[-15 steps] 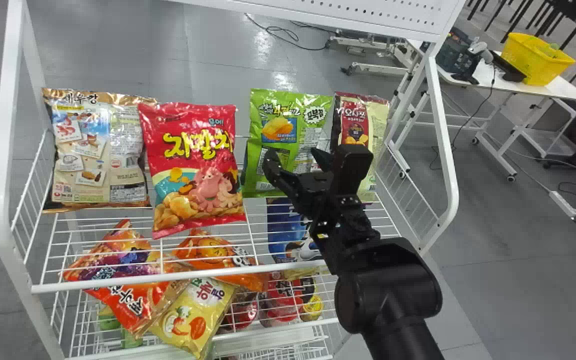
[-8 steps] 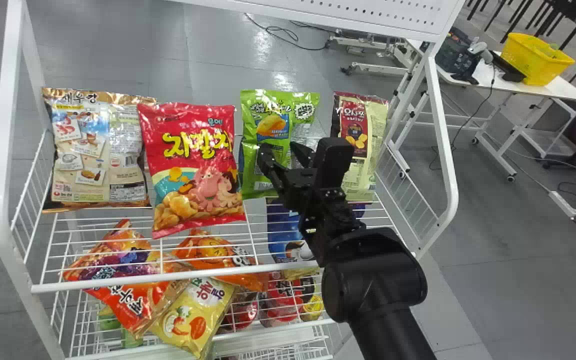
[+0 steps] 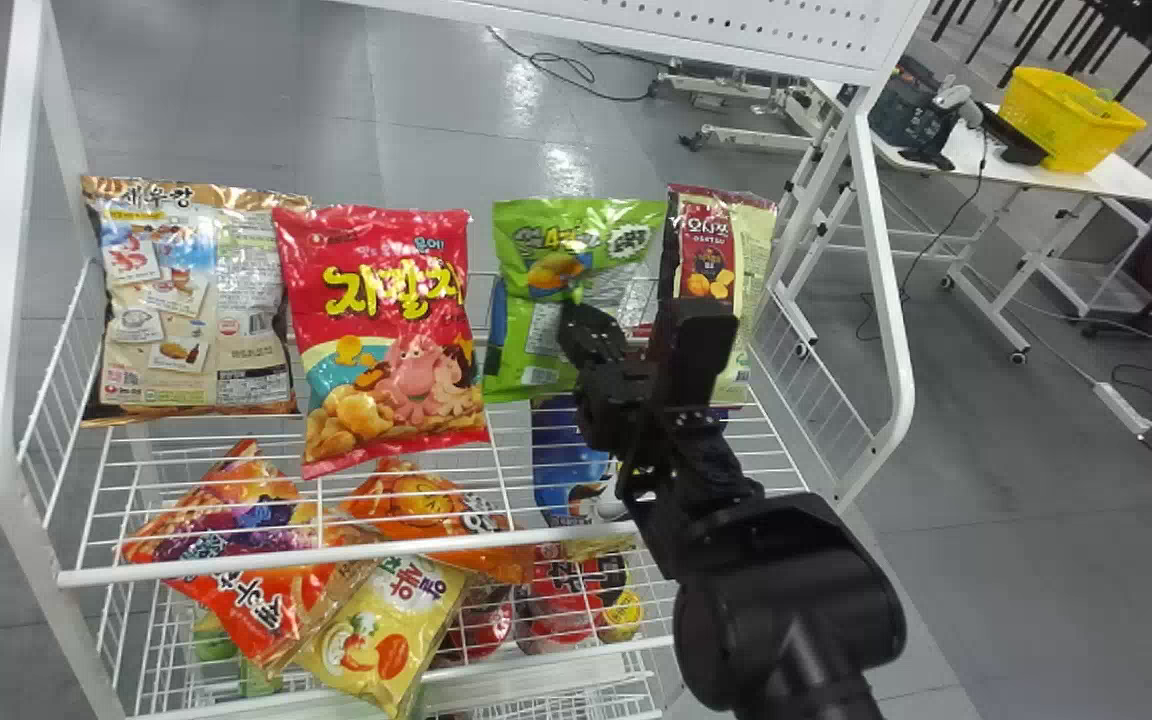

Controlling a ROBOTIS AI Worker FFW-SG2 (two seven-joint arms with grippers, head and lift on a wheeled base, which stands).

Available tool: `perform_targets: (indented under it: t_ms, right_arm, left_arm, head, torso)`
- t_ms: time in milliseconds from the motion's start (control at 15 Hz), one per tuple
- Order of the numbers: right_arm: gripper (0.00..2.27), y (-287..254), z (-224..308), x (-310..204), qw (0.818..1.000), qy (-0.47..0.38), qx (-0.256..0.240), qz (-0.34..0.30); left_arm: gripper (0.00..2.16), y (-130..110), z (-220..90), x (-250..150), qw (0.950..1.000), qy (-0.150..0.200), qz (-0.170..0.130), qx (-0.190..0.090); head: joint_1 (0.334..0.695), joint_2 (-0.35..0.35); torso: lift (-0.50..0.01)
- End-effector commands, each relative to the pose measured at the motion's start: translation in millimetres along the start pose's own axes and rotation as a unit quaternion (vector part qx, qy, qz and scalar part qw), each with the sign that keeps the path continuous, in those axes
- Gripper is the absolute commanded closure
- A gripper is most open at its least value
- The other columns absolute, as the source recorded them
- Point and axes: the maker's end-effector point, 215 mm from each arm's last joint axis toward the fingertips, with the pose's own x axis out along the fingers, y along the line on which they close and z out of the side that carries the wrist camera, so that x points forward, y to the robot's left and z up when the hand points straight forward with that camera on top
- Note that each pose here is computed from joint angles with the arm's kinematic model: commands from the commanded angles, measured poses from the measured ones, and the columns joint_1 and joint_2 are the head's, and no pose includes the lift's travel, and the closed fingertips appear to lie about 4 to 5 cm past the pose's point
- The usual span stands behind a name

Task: Hold basket handle with left hand then pick Gkobukchip with right hand and place into basket

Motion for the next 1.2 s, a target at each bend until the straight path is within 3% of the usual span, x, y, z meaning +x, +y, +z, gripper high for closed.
perform_targets:
  t_ms: [0, 600, 800, 1000, 1133]
  right_arm:
    - [2.16, -20, 10, -11, 1.000, -0.013, 0.001, -0.015]
    - [2.15, -26, 63, -84, 0.993, -0.053, 0.103, 0.020]
    - [2.15, -33, 60, -134, 0.986, -0.003, 0.157, 0.051]
    - [2.14, -43, 59, -182, 0.984, 0.024, 0.165, 0.069]
    - [2.14, -37, 33, -208, 0.975, 0.096, 0.178, 0.089]
  left_arm:
    - [2.08, -2, -3, 3, 1.0000, 0.004, -0.005, -0.003]
    - [2.08, -17, -22, 10, 0.9998, 0.018, -0.012, 0.000]
    - [2.08, -20, -25, 15, 0.9996, 0.025, -0.013, 0.007]
    - [2.08, -22, -25, 16, 0.9995, 0.027, -0.013, 0.009]
    - [2.08, -21, -24, 16, 0.9996, 0.026, -0.009, 0.012]
  head:
    - [0.695, -0.350]
    - [0.695, -0.350]
    - [0.695, -0.350]
    - [0.695, -0.350]
    - [0.695, -0.350]
  torso:
    - [-0.032]
    - [-0.032]
    - [-0.032]
    - [-0.032]
    - [-0.032]
